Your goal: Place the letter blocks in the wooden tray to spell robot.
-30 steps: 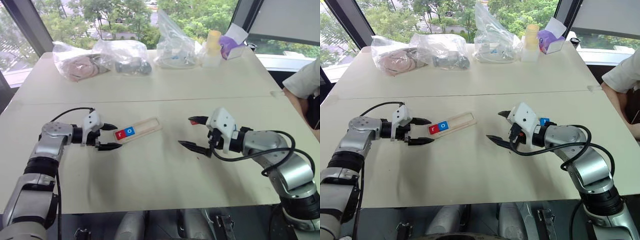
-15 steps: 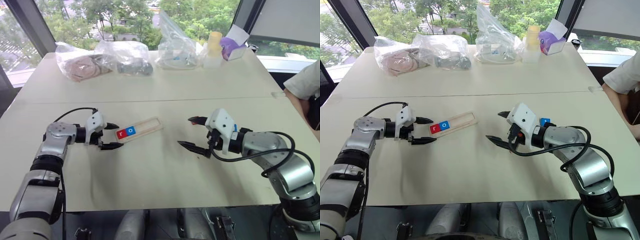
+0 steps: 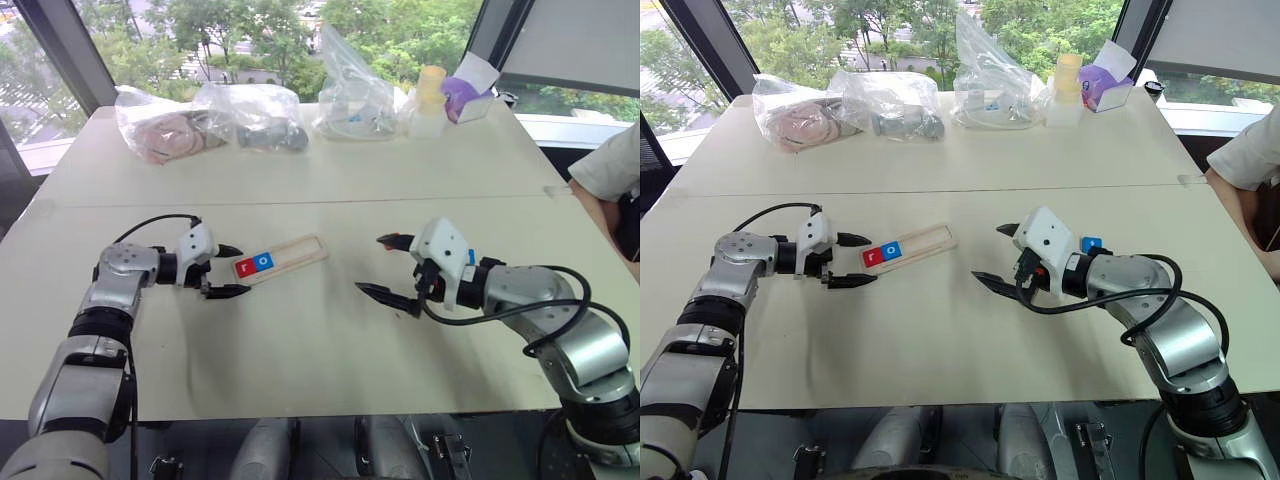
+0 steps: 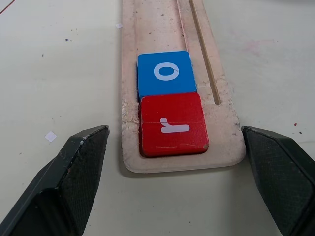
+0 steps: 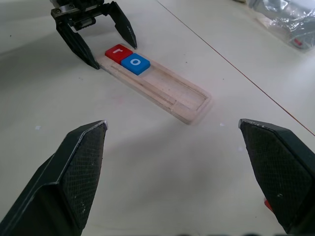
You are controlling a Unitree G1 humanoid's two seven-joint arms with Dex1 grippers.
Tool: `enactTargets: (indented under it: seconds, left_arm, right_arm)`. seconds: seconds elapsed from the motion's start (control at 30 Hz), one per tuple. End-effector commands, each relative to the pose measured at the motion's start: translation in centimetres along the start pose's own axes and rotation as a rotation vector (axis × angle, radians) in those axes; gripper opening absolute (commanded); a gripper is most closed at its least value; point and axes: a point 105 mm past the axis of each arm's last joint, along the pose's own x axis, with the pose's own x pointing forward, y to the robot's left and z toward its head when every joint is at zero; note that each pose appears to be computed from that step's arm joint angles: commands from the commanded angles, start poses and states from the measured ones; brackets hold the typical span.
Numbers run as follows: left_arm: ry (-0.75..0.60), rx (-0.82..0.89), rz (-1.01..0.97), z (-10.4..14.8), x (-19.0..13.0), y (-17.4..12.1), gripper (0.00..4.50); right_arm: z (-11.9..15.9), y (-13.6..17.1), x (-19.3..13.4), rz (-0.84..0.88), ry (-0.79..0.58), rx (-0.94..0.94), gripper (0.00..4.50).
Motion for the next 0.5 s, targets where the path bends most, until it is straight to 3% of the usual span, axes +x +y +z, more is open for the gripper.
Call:
enactTargets:
  seconds: [0.03, 0.13, 0.17, 0.37, 0.5]
  left_arm:
    - [0.083, -0.03, -0.073, -2.2, 1.1, -1.8, 4.24]
    - [0.087, -0.039, -0.09, -2.3, 1.1, -2.1, 3.23]
    - [0.089, -0.042, -0.097, -2.3, 1.1, -2.2, 3.14]
    - [0.096, -0.029, -0.126, -2.5, 1.1, -2.9, 3.14]
    - [0.048, 0.024, -0.217, -1.3, 2.0, -4.5, 3.14]
  right_arm:
    - [1.2, 0.1, -0.4, -0.005, -0.028, -0.051, 4.49]
    - [1.2, 0.0, -0.3, -0.006, -0.027, -0.054, 4.5]
    - [1.2, 0.0, -0.3, -0.007, -0.027, -0.055, 4.5]
    - [1.1, -0.1, -0.4, -0.01, -0.023, -0.06, 4.5]
    - [0.9, -0.7, -0.7, -0.024, -0.007, -0.066, 4.5]
